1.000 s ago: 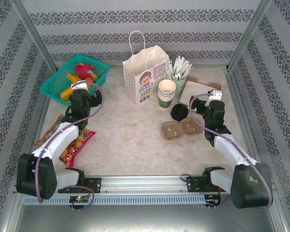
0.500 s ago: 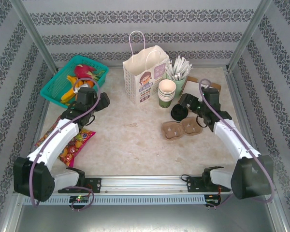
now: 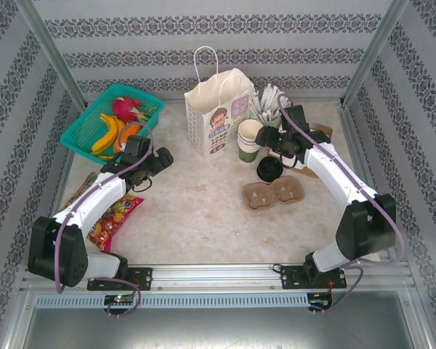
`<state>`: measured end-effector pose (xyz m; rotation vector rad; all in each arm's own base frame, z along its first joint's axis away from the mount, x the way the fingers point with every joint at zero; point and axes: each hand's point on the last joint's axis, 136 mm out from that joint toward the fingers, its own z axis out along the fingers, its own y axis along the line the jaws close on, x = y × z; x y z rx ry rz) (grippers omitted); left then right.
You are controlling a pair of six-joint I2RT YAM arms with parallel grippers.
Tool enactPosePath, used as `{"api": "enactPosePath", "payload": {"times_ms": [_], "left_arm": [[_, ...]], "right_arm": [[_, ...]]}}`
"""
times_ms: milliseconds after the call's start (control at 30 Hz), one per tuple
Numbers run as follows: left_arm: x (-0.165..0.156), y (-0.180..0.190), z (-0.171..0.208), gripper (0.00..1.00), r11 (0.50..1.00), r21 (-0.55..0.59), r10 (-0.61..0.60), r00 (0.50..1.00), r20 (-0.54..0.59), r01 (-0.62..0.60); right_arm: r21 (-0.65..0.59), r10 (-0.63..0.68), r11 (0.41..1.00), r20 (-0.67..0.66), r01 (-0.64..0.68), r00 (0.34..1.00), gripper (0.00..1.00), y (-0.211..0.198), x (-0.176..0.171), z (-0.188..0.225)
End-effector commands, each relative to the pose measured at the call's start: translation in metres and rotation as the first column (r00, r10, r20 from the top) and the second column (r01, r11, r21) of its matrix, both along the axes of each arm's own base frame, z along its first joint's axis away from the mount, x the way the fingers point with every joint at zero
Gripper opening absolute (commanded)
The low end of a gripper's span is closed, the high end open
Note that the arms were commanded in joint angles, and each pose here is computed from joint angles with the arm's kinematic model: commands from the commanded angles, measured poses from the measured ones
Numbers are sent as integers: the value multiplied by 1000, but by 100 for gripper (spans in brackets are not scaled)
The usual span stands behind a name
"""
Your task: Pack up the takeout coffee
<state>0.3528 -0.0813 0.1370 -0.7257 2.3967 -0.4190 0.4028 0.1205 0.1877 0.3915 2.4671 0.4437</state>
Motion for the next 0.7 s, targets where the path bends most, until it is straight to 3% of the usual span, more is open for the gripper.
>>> {"api": "enactPosePath", "payload": {"times_ms": [0,167,300,667], "left_arm": [[-3,9,2,100,999,34,41,998,-55,-39],[1,-5,1,100,996,27,-83,996,-13,84],[3,-6,-3,99,994,33,-101,995,7,101],[3,-24,-10,100,977,-3,-212,977,-5,212]], "right_arm": [[-99,-3,995,-44,-1,999,73,-5,2,-1],[-124,31,991,-72,-40,997,60,3,16,1],[-145,40,988,-65,-49,997,51,6,28,9],[-153,96,982,-103,-111,990,38,20,42,4]]}}
